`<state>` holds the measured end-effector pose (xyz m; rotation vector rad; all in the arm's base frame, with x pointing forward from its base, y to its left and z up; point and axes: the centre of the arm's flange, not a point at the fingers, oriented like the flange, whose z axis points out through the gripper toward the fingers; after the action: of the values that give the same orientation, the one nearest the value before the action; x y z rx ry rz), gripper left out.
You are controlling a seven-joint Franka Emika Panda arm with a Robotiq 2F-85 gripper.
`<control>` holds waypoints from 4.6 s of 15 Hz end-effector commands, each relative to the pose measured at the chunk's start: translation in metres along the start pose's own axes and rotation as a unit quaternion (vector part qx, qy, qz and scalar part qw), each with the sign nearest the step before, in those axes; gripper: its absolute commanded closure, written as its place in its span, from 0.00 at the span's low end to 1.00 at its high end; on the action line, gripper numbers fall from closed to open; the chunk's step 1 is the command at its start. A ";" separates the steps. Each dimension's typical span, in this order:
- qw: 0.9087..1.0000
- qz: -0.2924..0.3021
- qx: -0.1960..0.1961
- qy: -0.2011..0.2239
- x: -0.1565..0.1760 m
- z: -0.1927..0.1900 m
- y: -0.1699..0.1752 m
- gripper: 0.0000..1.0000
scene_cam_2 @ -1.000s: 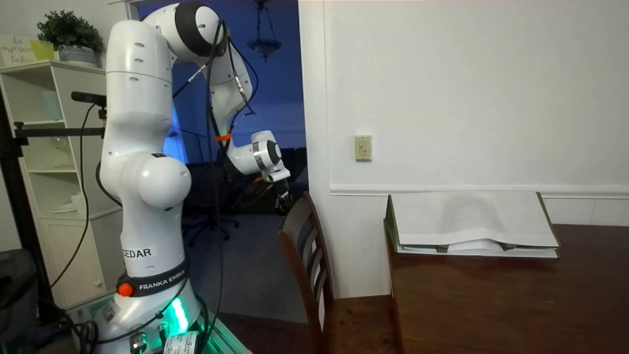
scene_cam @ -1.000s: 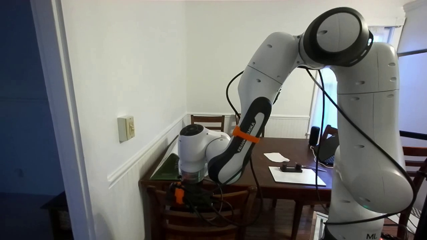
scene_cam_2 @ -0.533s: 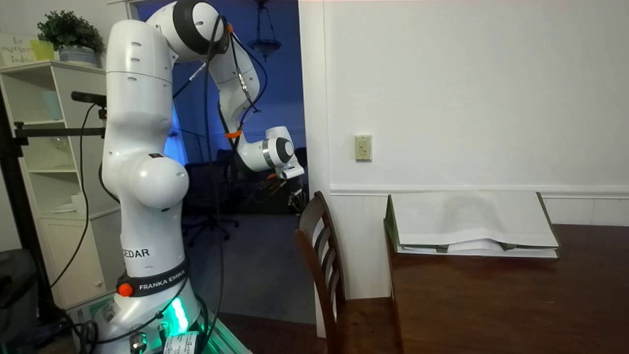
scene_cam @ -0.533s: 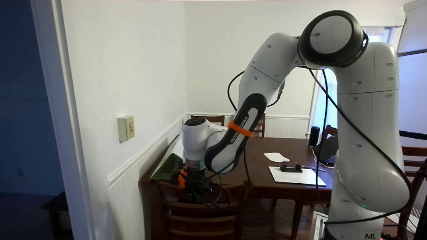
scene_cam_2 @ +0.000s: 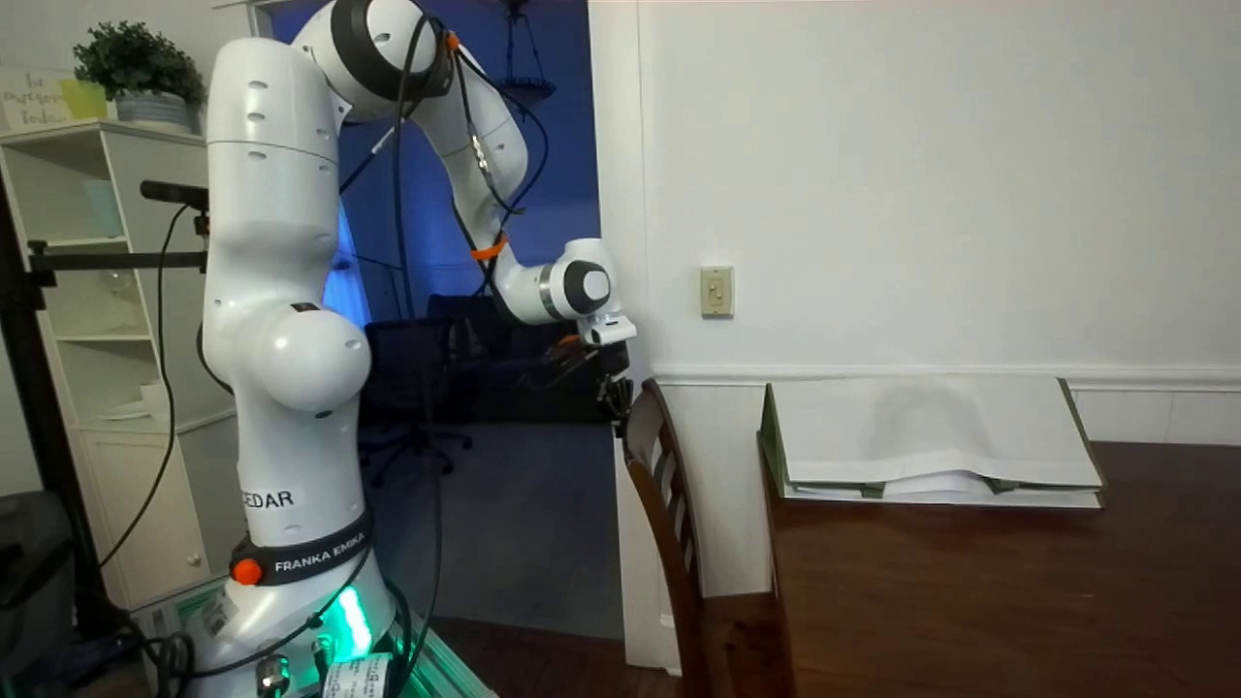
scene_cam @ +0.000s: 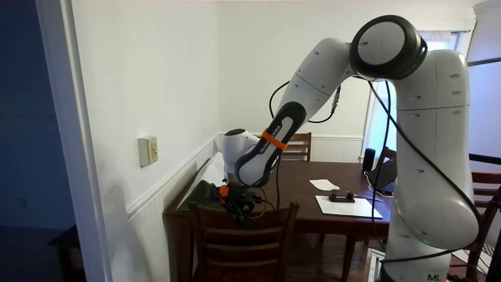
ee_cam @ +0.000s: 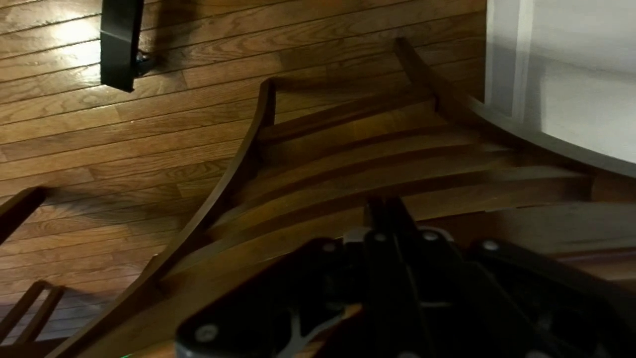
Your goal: Push in the chair
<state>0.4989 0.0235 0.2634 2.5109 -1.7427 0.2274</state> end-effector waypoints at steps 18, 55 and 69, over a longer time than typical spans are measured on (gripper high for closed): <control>0.996 0.022 0.081 0.006 0.123 0.015 -0.036 0.94; 0.974 -0.203 0.055 -0.084 0.072 -0.090 -0.016 0.41; 0.885 -0.463 0.054 -0.006 0.113 -0.262 0.067 0.00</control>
<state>0.4542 -0.0658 0.5390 3.0684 -0.3727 0.2289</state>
